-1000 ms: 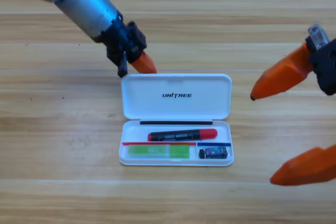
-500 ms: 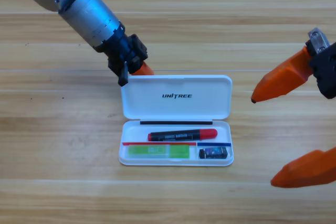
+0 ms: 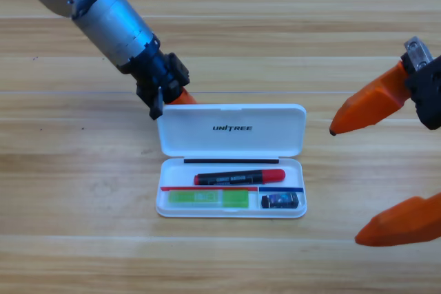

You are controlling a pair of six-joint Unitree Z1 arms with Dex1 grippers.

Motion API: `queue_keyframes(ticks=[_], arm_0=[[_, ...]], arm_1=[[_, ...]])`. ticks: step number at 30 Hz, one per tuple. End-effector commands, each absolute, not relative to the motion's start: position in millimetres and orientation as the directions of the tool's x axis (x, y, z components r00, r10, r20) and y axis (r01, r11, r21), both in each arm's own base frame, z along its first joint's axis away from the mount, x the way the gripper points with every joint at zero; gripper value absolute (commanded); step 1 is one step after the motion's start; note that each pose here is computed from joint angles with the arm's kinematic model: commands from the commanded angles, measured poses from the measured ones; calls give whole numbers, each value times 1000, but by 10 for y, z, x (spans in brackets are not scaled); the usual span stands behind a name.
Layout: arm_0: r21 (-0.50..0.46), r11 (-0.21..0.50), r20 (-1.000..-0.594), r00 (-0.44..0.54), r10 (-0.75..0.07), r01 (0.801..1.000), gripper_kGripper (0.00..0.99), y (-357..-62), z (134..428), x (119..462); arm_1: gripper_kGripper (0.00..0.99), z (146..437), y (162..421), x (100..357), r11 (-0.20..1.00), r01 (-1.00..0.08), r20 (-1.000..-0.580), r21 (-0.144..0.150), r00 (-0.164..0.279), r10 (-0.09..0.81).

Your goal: Clean up eraser and pencils

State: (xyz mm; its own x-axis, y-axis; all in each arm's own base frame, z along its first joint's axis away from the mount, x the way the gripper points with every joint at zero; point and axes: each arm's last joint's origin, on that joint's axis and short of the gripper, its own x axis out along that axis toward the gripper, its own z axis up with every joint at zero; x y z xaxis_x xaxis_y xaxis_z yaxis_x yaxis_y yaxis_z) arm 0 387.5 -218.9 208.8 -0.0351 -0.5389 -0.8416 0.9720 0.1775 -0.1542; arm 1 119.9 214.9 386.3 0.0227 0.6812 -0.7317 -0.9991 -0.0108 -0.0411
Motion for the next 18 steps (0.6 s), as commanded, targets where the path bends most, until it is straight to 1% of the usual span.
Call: queue_keyframes(ticks=[1,14,18], arm_0=[[-193,148,-844,-87,-530,970,0,-2289,2055,3695],[-188,68,-860,-131,-493,980,0,-2493,2087,3348],[-184,49,-872,-140,-469,982,0,-2541,2059,3256]], arm_1=[[990,3842,2126,1134,-25,-999,-722,-44,14,692],[990,3847,2127,1134,-24,-999,-721,-44,15,693],[990,3852,2128,1134,-25,-999,-720,-44,14,694]])
